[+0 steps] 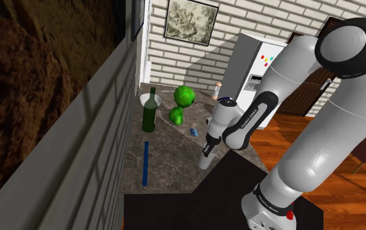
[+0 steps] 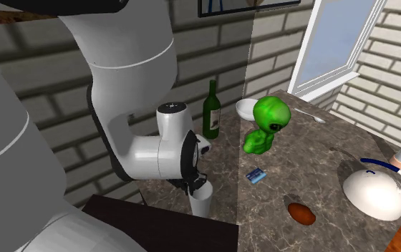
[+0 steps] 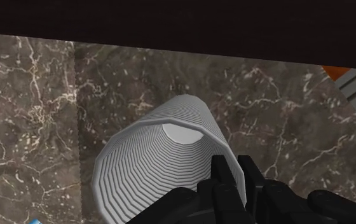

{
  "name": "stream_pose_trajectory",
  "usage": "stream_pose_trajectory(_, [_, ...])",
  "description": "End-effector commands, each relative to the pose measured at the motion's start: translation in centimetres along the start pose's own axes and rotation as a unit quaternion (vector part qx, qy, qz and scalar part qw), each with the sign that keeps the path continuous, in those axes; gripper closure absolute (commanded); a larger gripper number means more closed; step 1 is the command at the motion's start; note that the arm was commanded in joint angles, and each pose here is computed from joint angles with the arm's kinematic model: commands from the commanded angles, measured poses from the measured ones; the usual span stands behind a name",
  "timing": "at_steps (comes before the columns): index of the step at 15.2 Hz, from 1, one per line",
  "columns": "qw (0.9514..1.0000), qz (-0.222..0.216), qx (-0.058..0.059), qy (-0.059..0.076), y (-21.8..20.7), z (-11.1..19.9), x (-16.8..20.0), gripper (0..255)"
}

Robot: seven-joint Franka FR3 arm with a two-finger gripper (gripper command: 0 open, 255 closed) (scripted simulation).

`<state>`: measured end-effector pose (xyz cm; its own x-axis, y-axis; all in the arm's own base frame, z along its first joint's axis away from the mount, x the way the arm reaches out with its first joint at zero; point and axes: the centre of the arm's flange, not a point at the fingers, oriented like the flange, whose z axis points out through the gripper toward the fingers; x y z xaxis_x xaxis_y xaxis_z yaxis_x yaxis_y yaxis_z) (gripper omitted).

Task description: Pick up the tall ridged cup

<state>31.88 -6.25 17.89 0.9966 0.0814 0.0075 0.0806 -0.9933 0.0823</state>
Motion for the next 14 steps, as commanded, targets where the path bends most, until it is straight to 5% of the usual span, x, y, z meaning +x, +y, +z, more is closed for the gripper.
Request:
stream_pose_trajectory(1, [1.0000, 0.000, 0.000, 0.000, 0.2, -0.9, 0.0, 255])
stream_pose_trajectory(14, [1.0000, 0.000, 0.000, 0.000, 0.7, -7.3, 0.0, 255])
